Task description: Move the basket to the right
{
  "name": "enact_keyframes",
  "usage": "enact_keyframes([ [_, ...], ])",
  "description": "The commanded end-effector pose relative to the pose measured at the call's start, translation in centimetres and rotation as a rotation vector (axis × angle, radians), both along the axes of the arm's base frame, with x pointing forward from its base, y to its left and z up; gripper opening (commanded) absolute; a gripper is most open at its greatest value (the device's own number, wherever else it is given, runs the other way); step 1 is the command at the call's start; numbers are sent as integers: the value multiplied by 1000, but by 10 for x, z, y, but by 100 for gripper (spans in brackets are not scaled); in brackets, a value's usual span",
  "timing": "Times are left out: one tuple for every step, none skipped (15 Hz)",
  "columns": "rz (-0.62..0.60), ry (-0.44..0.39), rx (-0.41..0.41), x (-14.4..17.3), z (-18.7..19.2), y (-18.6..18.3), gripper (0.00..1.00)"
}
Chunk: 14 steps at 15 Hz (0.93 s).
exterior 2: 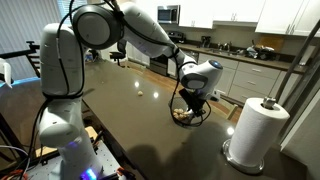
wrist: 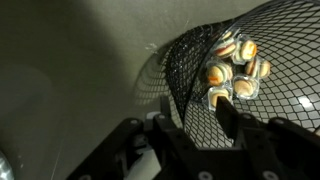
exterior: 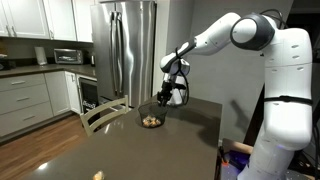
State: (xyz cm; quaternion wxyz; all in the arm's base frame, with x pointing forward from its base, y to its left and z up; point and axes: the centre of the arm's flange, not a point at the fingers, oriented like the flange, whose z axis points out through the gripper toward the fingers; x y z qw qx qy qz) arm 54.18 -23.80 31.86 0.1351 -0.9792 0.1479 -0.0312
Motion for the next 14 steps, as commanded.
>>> enact_keyframes([
  [-8, -31, -3, -7, 19, 8, 82],
  [-5, -36, -16, -9, 23, 12, 89],
  [0, -42, -27, -11, 29, 16, 95],
  [5, -46, -45, -12, 34, 21, 99],
  [12, -49, -60, -13, 38, 25, 100],
  [19, -51, -82, -15, 44, 29, 100],
  [25, -53, -100, -15, 48, 32, 100],
  [30, -52, -123, -15, 52, 36, 100],
  [38, -48, -145, -15, 56, 40, 100],
  [51, -40, -167, -14, 59, 44, 100],
  [63, -33, -188, -13, 62, 47, 100],
  [82, -21, -212, -12, 66, 51, 100],
  [95, -14, -236, -12, 70, 55, 100],
  [121, -3, -258, -11, 74, 60, 100],
])
